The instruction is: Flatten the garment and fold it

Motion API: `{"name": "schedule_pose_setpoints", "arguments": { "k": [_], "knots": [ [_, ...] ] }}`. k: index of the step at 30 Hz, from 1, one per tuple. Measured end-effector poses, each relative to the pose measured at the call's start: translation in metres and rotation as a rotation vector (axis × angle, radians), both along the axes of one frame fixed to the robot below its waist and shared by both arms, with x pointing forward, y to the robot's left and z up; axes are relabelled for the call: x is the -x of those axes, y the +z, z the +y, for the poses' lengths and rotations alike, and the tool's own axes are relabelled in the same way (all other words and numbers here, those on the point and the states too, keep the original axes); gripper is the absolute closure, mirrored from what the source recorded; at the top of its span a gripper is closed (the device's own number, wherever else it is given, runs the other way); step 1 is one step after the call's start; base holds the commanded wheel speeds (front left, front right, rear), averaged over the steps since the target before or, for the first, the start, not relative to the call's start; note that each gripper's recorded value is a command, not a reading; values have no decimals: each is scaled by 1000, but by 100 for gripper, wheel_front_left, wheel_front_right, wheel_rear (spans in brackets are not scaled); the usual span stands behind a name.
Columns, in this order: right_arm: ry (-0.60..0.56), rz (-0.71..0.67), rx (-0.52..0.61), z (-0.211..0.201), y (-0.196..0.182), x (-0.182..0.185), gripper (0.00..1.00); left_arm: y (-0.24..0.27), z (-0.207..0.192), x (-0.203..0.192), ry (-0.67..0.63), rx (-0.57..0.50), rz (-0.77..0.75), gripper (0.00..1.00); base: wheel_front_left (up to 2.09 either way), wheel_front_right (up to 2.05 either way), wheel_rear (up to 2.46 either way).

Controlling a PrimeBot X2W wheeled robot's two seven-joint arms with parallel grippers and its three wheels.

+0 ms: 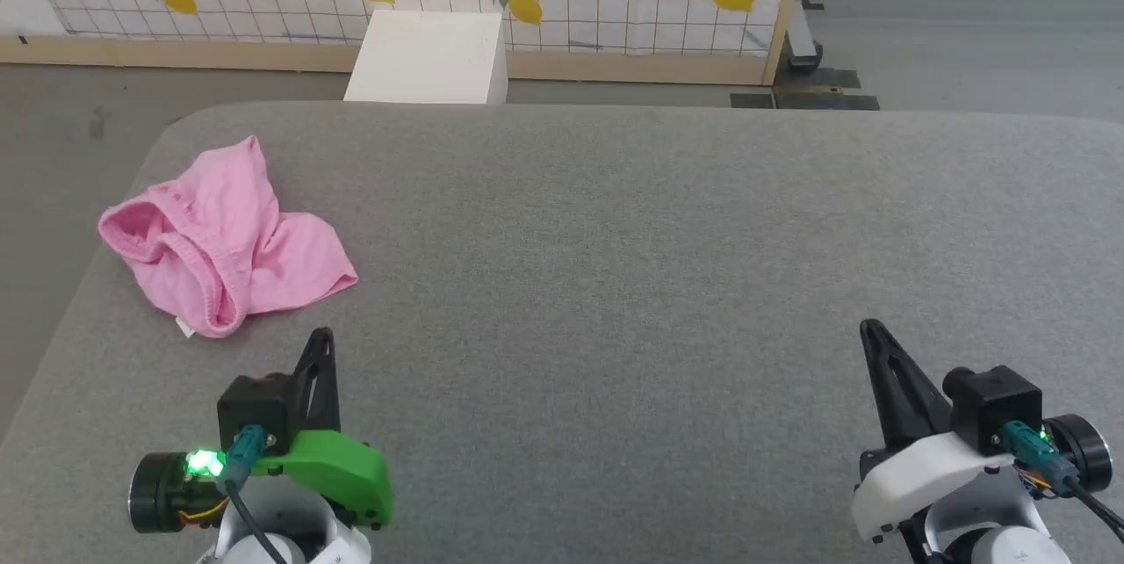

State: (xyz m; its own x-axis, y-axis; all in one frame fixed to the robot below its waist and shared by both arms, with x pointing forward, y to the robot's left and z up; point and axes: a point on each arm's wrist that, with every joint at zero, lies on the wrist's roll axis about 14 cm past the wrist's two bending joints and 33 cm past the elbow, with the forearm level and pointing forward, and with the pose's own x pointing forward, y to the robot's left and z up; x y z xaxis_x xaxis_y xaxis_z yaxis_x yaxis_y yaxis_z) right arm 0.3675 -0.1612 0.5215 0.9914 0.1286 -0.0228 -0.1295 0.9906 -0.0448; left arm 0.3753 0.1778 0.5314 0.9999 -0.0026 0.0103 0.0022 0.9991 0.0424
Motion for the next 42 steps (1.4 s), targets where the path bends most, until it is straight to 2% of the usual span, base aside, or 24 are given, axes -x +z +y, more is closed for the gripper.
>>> {"name": "schedule_pose_setpoints", "arguments": {
  "k": [35, 36, 42],
  "knots": [
    [0, 0, 0, 0, 0, 0, 100, 0, 0, 0, 0, 0, 0, 100, 0, 0, 0],
    [0, 0, 0, 0, 0, 0, 0, 0, 0, 0, 0, 0, 0, 0, 0, 0, 0],
    [0, 1, 0, 0, 0, 0, 0, 0, -1, 0, -3, 6, 0, 0, 0, 0, 0]
  ]
}}
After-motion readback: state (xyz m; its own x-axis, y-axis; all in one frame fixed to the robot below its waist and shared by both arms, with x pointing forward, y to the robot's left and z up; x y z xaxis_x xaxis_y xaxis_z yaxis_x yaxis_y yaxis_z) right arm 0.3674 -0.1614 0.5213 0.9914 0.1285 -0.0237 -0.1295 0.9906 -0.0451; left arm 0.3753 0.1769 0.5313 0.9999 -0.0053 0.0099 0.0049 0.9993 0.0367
